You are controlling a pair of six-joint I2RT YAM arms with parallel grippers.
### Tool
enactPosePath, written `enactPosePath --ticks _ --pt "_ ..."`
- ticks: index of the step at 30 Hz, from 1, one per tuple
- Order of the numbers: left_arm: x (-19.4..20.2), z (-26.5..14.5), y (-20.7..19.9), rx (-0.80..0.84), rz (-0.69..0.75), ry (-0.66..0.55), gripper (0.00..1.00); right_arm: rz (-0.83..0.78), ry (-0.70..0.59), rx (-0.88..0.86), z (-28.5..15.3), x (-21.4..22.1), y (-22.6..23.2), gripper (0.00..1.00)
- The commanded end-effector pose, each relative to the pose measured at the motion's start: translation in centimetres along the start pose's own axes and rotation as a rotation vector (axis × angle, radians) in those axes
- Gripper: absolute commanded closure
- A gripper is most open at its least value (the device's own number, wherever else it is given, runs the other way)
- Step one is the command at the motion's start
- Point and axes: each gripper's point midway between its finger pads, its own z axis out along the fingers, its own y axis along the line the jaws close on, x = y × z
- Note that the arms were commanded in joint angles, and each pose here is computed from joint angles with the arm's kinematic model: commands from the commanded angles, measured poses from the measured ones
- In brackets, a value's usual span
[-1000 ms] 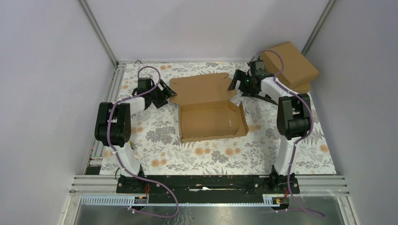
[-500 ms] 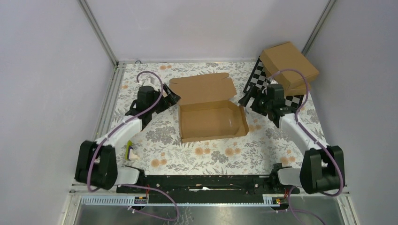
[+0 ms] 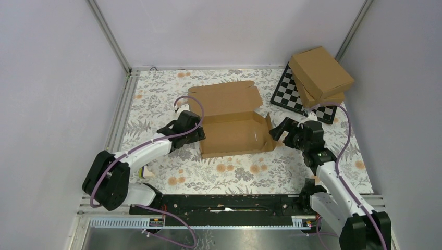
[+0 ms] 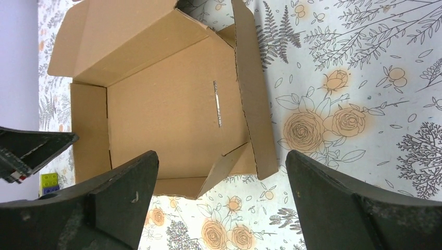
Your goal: Fold the paper box
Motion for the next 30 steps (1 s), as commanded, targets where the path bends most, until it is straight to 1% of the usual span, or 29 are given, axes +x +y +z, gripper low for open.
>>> enactPosePath --ticks 1,4,6,7,9,12,13,17,22,27,30 --pt "-1.6 0.5 -0.2 -0.039 -0.009 -0.055 0.35 -0.026 -0.107 -0.017 -0.9 -1.8 0.4 0.00" --pt "-0.7 1.7 -0.1 -0.058 0.007 -0.022 0.37 -0.056 -0.118 0.021 -1.6 -1.9 -0.3 0.00" --pt "-0.5 2.4 0.2 -0.079 0.033 -0.014 0.46 -0.058 -0.129 0.036 -1.8 -2.0 -0.6 0.00" --pt "-0.4 2.7 0.4 -0.092 0.051 -0.006 0.55 -0.046 -0.132 0.042 -1.7 -1.9 -0.7 0.00" --pt "-0.4 3.0 0.8 -0.121 0.076 0.002 0.68 -0.023 -0.127 0.036 -1.4 -1.5 -0.8 0.00" --pt "-0.6 2.7 1.3 -0.156 0.098 0.023 0.93 0.022 -0.090 0.034 -0.8 -0.6 -1.0 0.00" --pt "-0.9 2.4 1.3 -0.158 0.100 0.025 1.00 0.029 -0.074 0.025 -0.7 -0.3 -0.9 0.00" --pt "-1.0 1.2 0.7 -0.102 0.062 0.028 1.00 0.038 -0.080 0.056 -0.8 -0.3 -1.4 0.00" --pt "-1.1 0.3 -0.2 0.069 -0.045 0.044 1.00 0.063 -0.126 0.178 -1.4 -1.1 -3.5 0.00" --pt "-1.4 -1.2 -0.3 0.171 -0.096 0.039 1.00 0.121 -0.106 0.184 -1.0 -1.3 -3.4 0.00" --pt "-1.7 -2.3 -0.4 0.199 -0.103 0.034 1.00 0.161 -0.096 0.143 -0.9 -2.4 -2.5 0.00"
